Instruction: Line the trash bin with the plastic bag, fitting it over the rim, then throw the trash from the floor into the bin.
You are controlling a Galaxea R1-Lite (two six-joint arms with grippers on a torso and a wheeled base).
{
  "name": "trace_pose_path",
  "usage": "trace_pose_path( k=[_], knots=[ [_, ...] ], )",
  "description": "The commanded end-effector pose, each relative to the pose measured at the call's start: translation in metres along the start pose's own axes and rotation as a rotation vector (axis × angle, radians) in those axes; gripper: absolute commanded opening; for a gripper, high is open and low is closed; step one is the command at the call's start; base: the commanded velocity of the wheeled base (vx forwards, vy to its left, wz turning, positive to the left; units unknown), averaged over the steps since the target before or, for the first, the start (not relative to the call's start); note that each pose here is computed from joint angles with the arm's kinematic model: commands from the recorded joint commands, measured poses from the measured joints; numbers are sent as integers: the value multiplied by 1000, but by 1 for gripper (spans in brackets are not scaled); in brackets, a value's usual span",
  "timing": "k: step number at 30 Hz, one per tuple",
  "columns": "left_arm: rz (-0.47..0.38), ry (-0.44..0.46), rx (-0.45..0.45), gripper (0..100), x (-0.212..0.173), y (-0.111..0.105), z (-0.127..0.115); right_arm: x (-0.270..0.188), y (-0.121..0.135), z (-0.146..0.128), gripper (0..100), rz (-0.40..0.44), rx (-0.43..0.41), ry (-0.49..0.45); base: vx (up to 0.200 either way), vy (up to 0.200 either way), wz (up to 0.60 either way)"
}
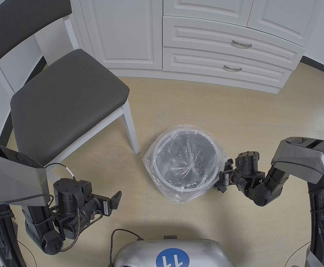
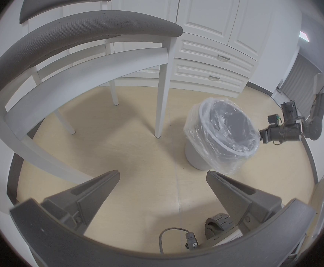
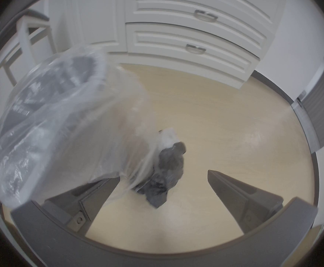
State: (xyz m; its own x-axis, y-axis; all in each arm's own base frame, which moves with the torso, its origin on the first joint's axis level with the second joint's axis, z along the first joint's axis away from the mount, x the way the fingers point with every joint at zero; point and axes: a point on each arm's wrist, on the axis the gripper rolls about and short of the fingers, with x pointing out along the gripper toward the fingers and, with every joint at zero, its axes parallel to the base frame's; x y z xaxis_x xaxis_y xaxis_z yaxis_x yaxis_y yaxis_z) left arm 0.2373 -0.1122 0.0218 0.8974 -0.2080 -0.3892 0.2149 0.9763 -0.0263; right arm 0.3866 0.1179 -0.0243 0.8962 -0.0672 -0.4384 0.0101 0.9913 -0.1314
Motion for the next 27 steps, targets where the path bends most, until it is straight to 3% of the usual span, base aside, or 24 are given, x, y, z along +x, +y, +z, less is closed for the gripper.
trace_pose_path(
  k=[1, 8, 20, 27],
  knots=[
    [4, 0, -5, 100, 0, 1, 0, 14, -19, 14, 100, -48, 49, -50, 0, 0, 0],
    [8, 1, -31, 100, -1, 2, 0, 22, -27, 33, 100, -51, 155, -117, 0, 0, 0],
    [12, 23, -85, 100, 0, 3, -5, 44, -6, -14, 100, -1, 108, -18, 0, 0, 0],
    [19, 30, -122, 100, -1, 4, -6, 48, 0, -18, 100, 18, 102, -1, 0, 0, 0]
  ],
)
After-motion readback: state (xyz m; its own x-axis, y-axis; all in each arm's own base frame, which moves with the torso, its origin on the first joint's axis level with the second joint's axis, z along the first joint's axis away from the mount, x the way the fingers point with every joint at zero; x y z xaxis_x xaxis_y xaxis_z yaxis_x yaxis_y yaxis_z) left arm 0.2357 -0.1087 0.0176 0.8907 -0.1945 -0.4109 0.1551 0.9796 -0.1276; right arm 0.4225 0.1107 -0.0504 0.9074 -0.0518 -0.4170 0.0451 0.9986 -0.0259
